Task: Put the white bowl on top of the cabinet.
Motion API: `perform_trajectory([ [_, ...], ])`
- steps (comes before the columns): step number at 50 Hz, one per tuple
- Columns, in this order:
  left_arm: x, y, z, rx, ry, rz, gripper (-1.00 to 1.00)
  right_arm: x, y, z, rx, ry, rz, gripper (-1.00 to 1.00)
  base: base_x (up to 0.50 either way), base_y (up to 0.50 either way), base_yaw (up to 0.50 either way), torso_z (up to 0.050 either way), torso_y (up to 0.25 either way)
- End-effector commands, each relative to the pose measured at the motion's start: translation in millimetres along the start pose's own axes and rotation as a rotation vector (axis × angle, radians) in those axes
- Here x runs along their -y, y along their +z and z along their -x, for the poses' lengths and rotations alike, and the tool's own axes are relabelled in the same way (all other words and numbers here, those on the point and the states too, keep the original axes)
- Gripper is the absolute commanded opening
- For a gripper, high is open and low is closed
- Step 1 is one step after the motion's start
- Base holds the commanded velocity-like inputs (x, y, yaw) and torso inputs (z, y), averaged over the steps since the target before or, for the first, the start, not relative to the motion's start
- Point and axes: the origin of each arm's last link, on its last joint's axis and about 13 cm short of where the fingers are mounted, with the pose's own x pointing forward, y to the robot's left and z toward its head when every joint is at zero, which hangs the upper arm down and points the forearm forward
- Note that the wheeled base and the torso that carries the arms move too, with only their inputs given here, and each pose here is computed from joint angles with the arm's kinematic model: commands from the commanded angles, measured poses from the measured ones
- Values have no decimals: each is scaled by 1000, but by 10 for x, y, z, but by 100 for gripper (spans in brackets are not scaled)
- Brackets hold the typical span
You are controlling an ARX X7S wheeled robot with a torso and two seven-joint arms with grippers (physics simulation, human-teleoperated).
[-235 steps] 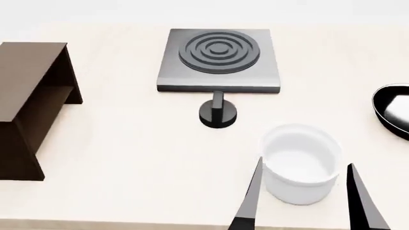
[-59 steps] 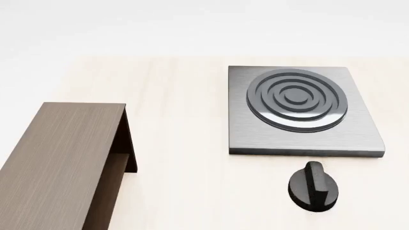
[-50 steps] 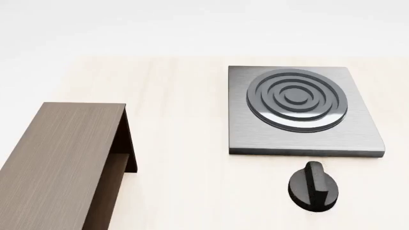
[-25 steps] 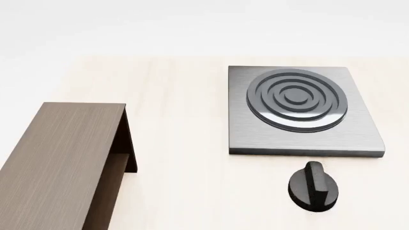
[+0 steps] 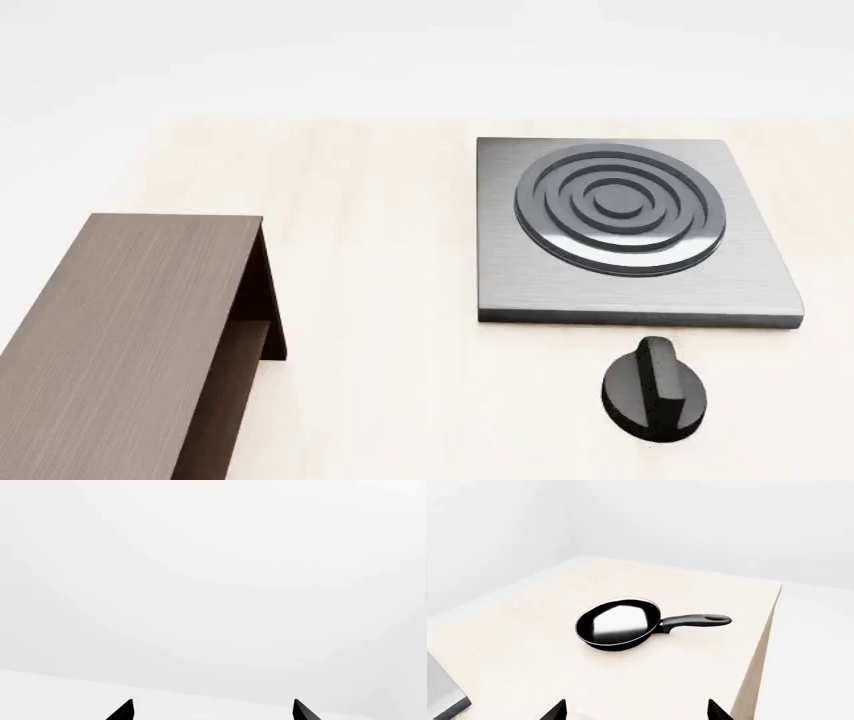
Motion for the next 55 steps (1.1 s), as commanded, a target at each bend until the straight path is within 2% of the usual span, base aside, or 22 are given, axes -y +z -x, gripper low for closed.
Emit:
perform_trajectory([
  [1,16,-118,47,-19,-35,-46,100,29,28,-19,-185,6,-63,100,0,0,0,0,0],
  [9,12,-120,46,-20,-34,-46,100,-25,20,-21,-214,52,-67,100,0,0,0,0,0],
  [25,14,-122,43,-20,-34,-47,100,-31,-9,-69,-250,73,-84,100,0,0,0,0,0],
  [55,18,-122,48,-17,-35,-51,100,-126,-134,-285,-313,46,-92,100,0,0,0,0,0],
])
